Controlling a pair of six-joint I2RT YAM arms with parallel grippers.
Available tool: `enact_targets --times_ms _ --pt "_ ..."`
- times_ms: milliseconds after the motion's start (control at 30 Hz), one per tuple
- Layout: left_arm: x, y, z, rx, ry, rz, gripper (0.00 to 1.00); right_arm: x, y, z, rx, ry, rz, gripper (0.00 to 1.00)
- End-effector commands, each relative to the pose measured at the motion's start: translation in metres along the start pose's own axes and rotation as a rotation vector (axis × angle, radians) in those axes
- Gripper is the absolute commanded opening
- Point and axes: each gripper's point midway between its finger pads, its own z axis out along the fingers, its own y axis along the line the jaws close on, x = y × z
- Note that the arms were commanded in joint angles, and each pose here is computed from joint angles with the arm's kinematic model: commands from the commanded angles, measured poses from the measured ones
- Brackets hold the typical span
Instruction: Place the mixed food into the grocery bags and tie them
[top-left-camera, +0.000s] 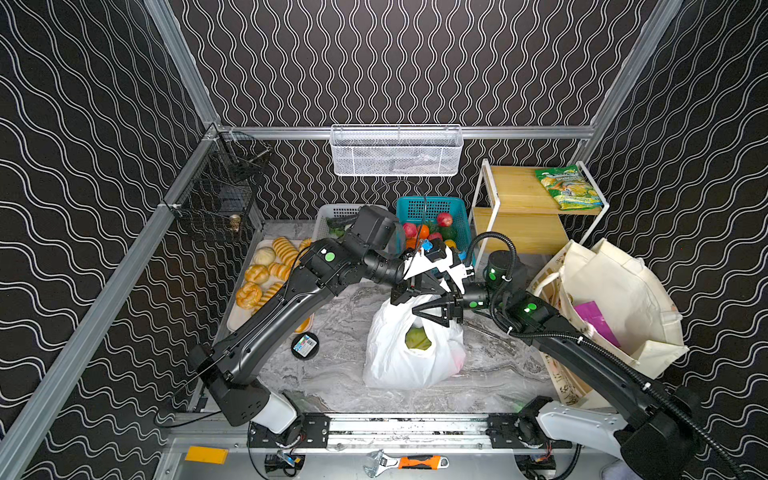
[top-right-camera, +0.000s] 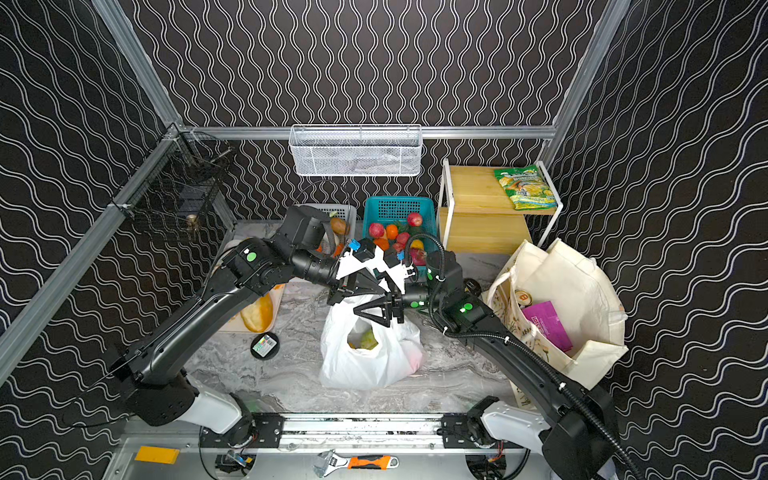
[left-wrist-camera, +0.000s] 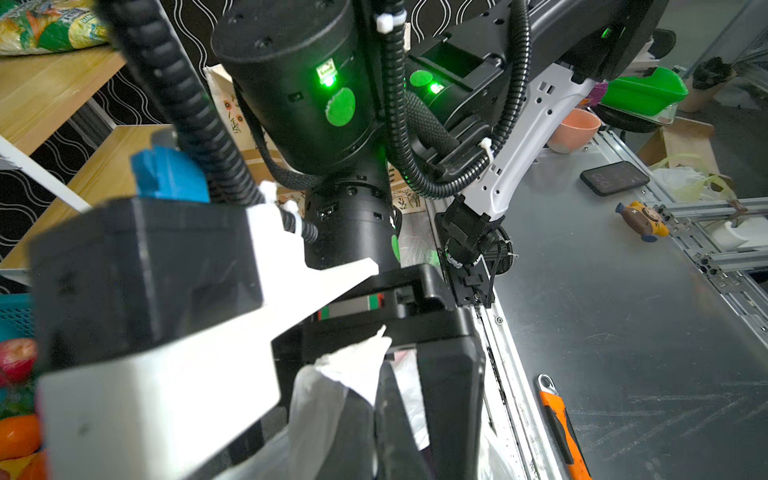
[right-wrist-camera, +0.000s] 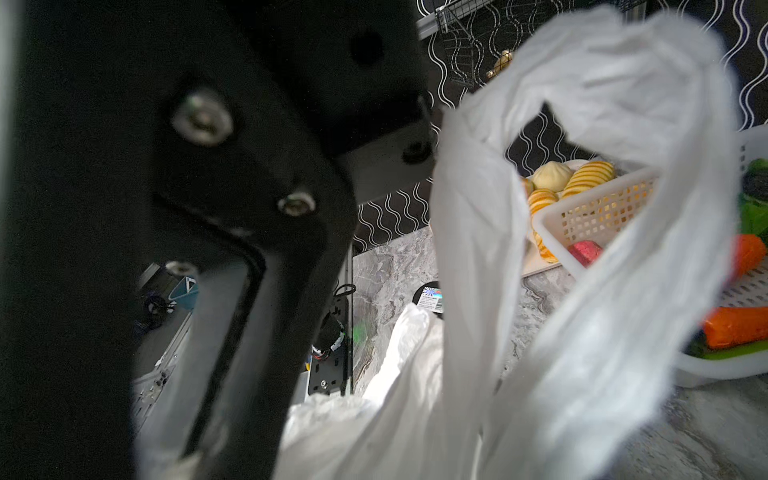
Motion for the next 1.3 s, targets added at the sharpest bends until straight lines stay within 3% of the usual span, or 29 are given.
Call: enact_targets --times_ms 0,167,400,433,500,600,700,867,1000,1133,1267 --pt "-0.014 -0.006 -0.003 0.032 -0.06 0.021 0.0 -0.01 0.009 -0.001 -0.049 -0.044 -0.036 0.69" --pt "-0.014 -0.005 -0.004 0.015 -0.058 0.028 0.0 -0.008 0.009 -0.001 -0.054 -0.041 -0.029 0.43" --pt "-0.009 -0.002 -0.003 0.0 -0.041 0.003 0.0 -0.008 0.007 -0.003 -0.049 -0.043 -0.016 0.16" --pt "-0.009 -0.001 -0.004 -0.008 -0.04 -0.001 0.07 -0.009 0.005 -0.003 -0.039 -0.045 -0.011 0.14" --pt "-0.012 0.002 -0.007 -0.043 -0.042 -0.009 0.33 -0.009 -0.001 -0.004 -0.014 -0.048 0.003 0.11" --pt "-0.017 0.009 -0.016 -0.12 -0.038 -0.04 0.58 -0.008 -0.011 -0.005 0.022 -0.052 0.026 0.09" --pt "-0.02 0.021 -0.032 -0.241 -0.026 -0.076 0.74 -0.009 -0.016 -0.007 0.043 -0.066 0.033 0.08" --pt "-0.015 0.044 -0.06 -0.469 -0.01 -0.134 0.9 -0.01 -0.02 -0.009 0.059 -0.071 0.034 0.08" --pt "0.009 0.076 -0.075 -0.564 0.021 -0.33 0.93 -0.01 -0.018 -0.01 0.052 -0.067 0.028 0.08" --pt "0.015 0.086 -0.072 -0.475 -0.045 -0.485 0.93 -0.009 -0.016 -0.011 0.052 -0.065 0.022 0.09" --pt "0.002 0.079 -0.062 -0.355 -0.109 -0.508 0.77 -0.008 -0.015 -0.012 0.052 -0.063 0.018 0.09"
